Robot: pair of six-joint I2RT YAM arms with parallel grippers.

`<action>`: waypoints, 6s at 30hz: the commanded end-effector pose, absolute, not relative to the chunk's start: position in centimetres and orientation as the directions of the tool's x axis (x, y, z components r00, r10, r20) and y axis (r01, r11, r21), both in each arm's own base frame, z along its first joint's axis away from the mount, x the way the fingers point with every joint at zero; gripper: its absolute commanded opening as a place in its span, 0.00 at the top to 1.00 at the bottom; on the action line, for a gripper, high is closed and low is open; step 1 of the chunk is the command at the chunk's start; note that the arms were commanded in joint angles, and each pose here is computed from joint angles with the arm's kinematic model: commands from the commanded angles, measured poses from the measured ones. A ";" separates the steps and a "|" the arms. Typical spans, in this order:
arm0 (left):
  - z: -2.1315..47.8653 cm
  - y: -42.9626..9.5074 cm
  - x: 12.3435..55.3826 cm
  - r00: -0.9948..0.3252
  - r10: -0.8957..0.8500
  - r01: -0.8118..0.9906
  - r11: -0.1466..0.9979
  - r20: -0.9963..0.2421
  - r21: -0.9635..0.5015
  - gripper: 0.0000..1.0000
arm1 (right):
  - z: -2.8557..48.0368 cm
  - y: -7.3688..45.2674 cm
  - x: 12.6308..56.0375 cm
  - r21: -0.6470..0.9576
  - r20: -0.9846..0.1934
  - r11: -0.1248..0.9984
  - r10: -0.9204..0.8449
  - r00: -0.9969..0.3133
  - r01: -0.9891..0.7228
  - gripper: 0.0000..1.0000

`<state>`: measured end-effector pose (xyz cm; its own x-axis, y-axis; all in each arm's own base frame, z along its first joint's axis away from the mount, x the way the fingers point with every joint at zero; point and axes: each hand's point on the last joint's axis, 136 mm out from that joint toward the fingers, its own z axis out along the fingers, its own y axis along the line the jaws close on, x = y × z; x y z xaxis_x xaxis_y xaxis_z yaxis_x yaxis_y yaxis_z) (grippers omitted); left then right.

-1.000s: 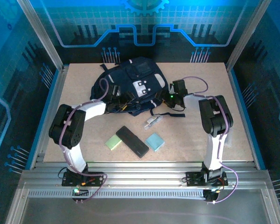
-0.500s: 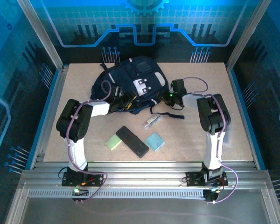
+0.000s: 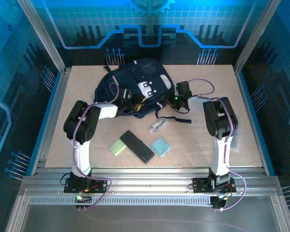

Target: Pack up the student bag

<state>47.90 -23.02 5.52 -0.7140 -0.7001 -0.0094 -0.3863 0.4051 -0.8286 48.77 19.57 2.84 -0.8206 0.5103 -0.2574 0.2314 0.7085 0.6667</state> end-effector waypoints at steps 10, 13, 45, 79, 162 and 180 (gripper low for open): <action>0.7 -22.2 46.5 -0.784 -0.613 -0.396 0.613 -0.096 -0.683 0.67 | 0.3 21.5 45.9 0.633 -0.176 0.733 0.448 -0.876 0.248 0.70; 0.2 -21.7 46.5 -0.784 -0.612 -0.400 0.629 -0.107 -0.667 0.80 | 0.5 21.4 46.0 0.629 -0.189 0.738 0.450 -0.873 0.244 0.70; 6.8 -15.3 42.0 -0.824 -0.447 -0.244 0.834 -0.347 -0.495 1.00 | 0.0 16.3 48.3 0.590 -0.207 0.709 0.595 -0.777 0.386 1.00; 20.5 -28.1 45.8 -0.759 -0.355 0.196 0.675 -0.546 -0.711 1.00 | 14.2 20.0 41.2 0.779 -0.133 0.604 0.420 -0.898 0.167 0.43; 8.9 -28.8 41.7 -0.893 0.052 0.196 0.939 -0.446 -0.284 0.59 | 11.5 26.1 44.8 0.853 -0.118 0.499 0.473 -0.873 0.155 1.00; 11.1 -28.7 38.8 -0.911 -0.028 0.151 0.905 -0.411 -0.397 1.00 | 9.9 22.2 46.1 0.813 -0.139 0.537 0.551 -0.823 0.223 1.00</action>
<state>42.27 -28.38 10.54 -0.8676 -0.0200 -0.4968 0.1660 0.9302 -0.3274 42.88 24.05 7.95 -0.8694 0.4929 -0.0338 0.2782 0.5450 0.7909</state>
